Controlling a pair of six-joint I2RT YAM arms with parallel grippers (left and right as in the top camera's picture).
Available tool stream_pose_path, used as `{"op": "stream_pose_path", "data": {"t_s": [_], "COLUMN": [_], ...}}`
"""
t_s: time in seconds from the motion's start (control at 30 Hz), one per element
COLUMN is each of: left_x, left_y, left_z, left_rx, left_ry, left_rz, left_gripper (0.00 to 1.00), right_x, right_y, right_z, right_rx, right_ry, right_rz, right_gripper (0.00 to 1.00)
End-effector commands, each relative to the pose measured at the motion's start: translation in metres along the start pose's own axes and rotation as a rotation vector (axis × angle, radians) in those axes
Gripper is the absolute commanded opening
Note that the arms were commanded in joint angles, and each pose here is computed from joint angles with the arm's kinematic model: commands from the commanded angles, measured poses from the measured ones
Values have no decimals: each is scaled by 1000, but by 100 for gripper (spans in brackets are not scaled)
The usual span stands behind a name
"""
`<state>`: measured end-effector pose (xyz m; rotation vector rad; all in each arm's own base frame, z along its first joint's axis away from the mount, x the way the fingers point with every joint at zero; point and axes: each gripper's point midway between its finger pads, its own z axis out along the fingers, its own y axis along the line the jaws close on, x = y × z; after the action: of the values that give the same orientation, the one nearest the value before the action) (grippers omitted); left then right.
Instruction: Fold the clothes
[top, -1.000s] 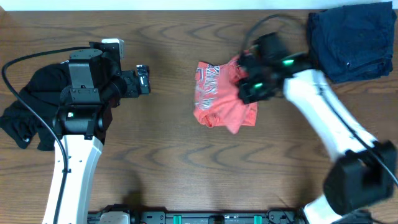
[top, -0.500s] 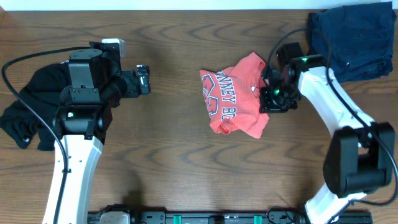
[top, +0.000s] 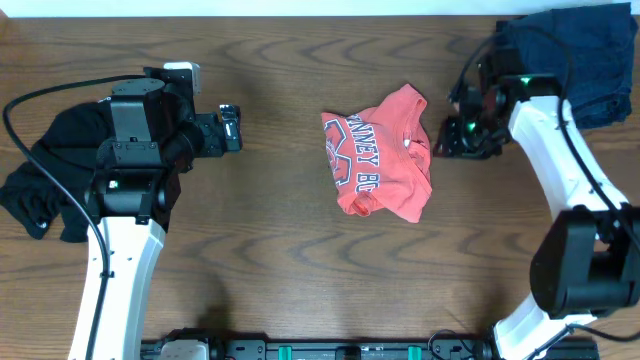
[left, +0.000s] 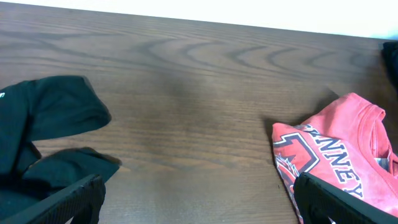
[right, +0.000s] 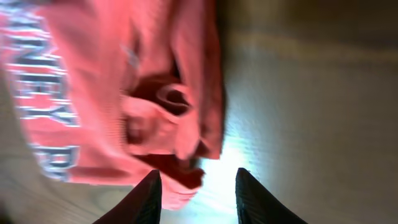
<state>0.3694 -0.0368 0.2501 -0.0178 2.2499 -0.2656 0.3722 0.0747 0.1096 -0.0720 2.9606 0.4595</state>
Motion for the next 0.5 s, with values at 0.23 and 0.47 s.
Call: {"op": "stream_pose_path", "data": {"t_s": [0.23, 0.47], "left_x": [2, 2], "left_y": [6, 6], "left_z": [12, 12], "left_rx": [-19, -20], "left_ry": [30, 31], "left_rz": [4, 4], "left_gripper": [98, 98], "right_x": [-23, -25], "right_y": [63, 67], "right_z": [3, 38], "right_rx": [-141, -155], "right_ry": [-116, -95], "right_rz": [-227, -252], "right_gripper": [1, 1]}}
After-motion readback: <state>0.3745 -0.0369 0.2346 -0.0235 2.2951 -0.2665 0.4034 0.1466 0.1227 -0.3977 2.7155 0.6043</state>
